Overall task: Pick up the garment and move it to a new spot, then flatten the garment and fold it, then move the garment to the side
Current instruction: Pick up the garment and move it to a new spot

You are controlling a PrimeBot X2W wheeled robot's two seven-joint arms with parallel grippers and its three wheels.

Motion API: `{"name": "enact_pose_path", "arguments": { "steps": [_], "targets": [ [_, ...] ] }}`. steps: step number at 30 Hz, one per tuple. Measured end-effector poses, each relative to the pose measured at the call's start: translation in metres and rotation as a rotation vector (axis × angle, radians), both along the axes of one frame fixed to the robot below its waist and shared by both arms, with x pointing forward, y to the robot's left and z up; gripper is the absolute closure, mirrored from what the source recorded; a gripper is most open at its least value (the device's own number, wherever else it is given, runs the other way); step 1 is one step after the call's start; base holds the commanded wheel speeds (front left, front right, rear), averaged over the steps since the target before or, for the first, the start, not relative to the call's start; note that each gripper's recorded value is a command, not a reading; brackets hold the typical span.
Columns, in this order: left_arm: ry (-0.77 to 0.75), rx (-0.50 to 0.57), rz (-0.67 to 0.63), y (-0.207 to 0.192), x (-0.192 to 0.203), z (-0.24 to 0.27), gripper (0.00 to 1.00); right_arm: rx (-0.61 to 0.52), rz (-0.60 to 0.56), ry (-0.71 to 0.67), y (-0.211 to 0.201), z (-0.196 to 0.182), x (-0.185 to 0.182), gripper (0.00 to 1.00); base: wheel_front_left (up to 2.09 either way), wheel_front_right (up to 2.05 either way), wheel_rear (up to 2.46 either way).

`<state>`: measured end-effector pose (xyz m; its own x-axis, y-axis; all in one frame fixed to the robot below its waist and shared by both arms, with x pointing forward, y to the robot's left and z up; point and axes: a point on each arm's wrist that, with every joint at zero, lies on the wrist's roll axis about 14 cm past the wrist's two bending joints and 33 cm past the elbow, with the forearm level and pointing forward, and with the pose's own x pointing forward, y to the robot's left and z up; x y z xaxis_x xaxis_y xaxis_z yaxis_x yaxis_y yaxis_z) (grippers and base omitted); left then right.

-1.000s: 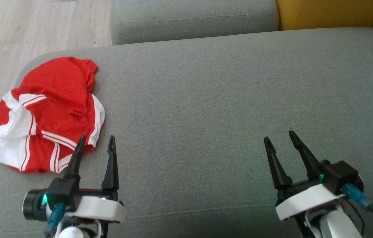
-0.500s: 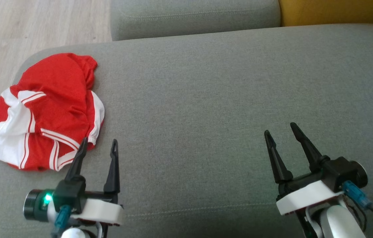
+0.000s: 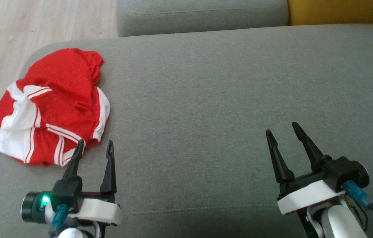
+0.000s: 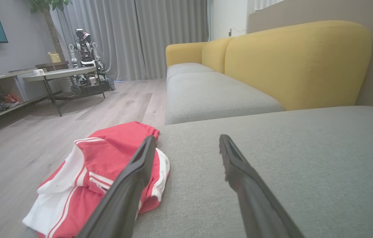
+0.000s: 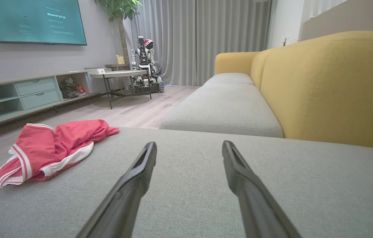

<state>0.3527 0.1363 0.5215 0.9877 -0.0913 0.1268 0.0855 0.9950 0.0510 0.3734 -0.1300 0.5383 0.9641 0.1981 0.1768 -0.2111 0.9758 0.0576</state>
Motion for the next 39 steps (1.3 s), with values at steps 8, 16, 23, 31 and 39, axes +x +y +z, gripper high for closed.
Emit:
{"name": "enact_pose_path", "arguments": {
  "steps": [8, 16, 23, 31, 39],
  "targets": [
    [0.002, -0.006, 0.082, 0.023, -0.011, -0.001, 0.00, -0.002, 0.079, -0.015, 0.027, 0.005, 0.005, 0.00, 0.00, 0.00, 0.00],
    [0.011, -0.020, 0.205, 0.055, -0.040, -0.005, 0.00, -0.010, 0.190, -0.028, 0.065, 0.009, 0.008, 0.00, 0.00, 0.00, 0.00],
    [0.002, -0.037, 0.342, 0.092, -0.066, -0.004, 0.00, -0.016, 0.297, -0.014, 0.101, 0.004, 0.007, 0.00, 0.00, 0.00, 0.00],
    [0.003, -0.050, 0.422, 0.114, -0.065, 0.000, 0.00, -0.028, 0.373, 0.032, 0.127, -0.015, 0.017, 0.00, 0.00, 0.00, 0.00],
    [-0.099, -0.037, 0.386, 0.137, 0.013, 0.040, 0.00, -0.038, 0.375, 0.056, 0.134, -0.034, 0.049, 0.00, 0.00, 0.00, 0.00]
  ]
}}
